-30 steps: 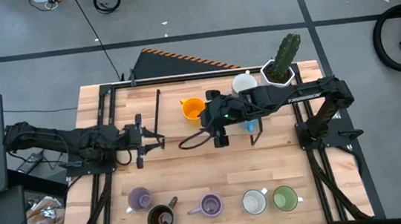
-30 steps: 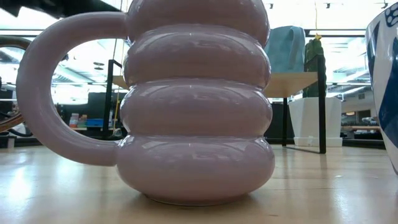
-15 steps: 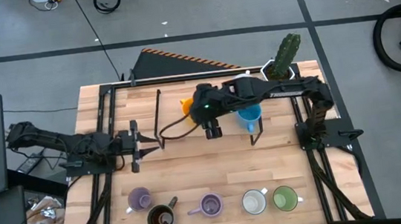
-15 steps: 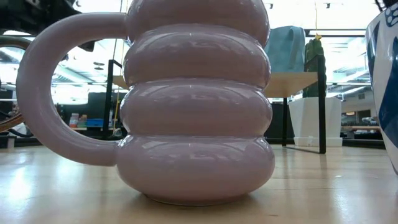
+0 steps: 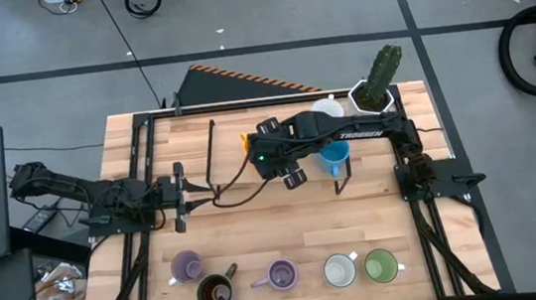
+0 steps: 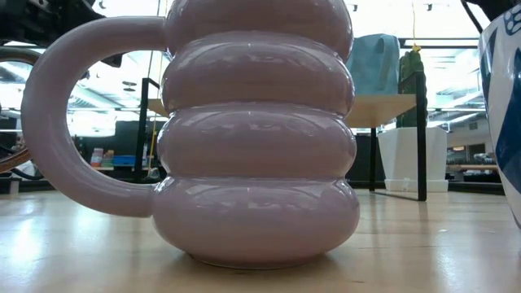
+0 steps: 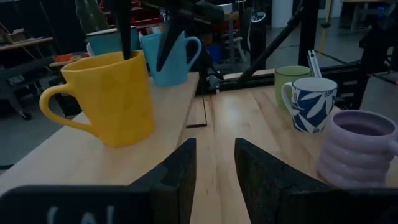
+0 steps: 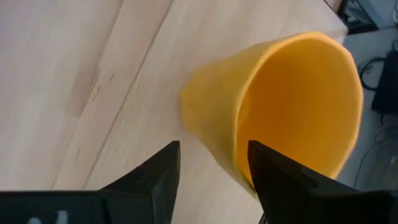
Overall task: Place coffee mugs
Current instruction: Put the yellow mug on the shelf
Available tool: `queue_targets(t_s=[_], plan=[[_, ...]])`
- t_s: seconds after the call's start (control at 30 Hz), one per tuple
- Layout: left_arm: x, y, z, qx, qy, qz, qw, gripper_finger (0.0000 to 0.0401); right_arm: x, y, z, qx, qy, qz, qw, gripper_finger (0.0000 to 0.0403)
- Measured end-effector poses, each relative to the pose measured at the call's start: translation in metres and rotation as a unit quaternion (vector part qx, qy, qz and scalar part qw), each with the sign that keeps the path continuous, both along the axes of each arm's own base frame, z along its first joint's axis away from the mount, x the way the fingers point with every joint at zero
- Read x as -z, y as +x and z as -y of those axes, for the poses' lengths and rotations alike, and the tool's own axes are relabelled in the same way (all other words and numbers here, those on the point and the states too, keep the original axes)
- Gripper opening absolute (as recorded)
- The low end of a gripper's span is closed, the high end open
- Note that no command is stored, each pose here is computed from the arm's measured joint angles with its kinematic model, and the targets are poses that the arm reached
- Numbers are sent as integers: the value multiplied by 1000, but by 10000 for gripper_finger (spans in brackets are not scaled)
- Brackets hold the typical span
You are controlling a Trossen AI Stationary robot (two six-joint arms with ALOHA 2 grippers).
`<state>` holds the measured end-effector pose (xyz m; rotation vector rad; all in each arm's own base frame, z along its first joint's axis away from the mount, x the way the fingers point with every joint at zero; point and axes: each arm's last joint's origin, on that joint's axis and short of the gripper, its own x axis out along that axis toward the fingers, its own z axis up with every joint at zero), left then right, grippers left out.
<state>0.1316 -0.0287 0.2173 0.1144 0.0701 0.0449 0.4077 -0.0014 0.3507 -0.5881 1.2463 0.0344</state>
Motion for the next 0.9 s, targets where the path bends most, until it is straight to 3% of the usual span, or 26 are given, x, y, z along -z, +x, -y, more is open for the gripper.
queue_targets(t_s=[0.17, 0.5, 0.9], plan=[[0, 0, 0, 0, -1, -1, 1000, 116, 3, 2, 9, -27, 1, -15, 1000, 167], [0, 0, 0, 0, -1, -1, 1000, 116, 3, 2, 20, -21, 3, -14, 1000, 94], [0, 0, 0, -2, -1, -1, 1000, 116, 4, 0, 23, 23, 30, -10, 999, 49]])
